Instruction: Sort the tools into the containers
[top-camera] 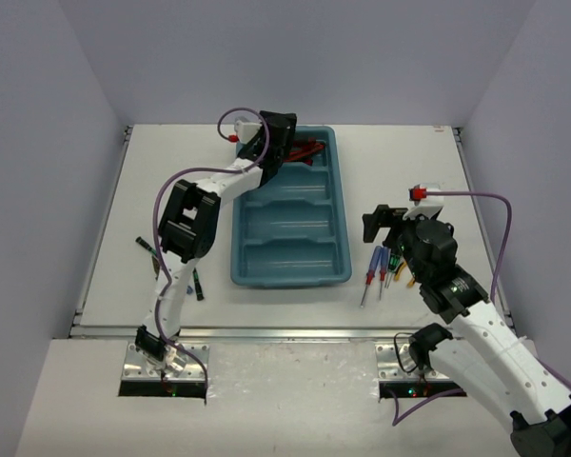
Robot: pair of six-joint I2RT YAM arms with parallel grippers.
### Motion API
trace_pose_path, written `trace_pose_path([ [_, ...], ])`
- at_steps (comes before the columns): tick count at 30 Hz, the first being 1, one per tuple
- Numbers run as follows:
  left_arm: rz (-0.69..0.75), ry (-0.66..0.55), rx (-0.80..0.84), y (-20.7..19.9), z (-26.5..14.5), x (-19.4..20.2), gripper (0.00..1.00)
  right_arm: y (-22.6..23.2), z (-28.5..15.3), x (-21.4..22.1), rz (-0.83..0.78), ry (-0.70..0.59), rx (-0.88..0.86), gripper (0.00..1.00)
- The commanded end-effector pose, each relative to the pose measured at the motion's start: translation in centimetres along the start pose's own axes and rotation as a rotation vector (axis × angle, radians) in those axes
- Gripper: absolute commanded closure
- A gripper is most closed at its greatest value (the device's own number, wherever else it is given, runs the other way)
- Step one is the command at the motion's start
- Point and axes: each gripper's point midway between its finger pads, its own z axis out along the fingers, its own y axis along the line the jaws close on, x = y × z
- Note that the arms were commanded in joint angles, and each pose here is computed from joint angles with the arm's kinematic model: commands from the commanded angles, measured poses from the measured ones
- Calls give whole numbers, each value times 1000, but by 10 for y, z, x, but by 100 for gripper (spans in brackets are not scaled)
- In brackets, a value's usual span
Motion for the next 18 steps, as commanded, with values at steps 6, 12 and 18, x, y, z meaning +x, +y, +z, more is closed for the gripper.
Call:
trace_pose_path([
  [6,32,-48,170,-101,-51,-41,14,-1,4,-8,15,-36,20,1],
  [12,276,-76,272,-160,-130,-76,0,3,7,-4,3,-12,1,1],
  [18,647,-14,90,-91,-203,-112,0,1,12,3,22,68,43,1],
])
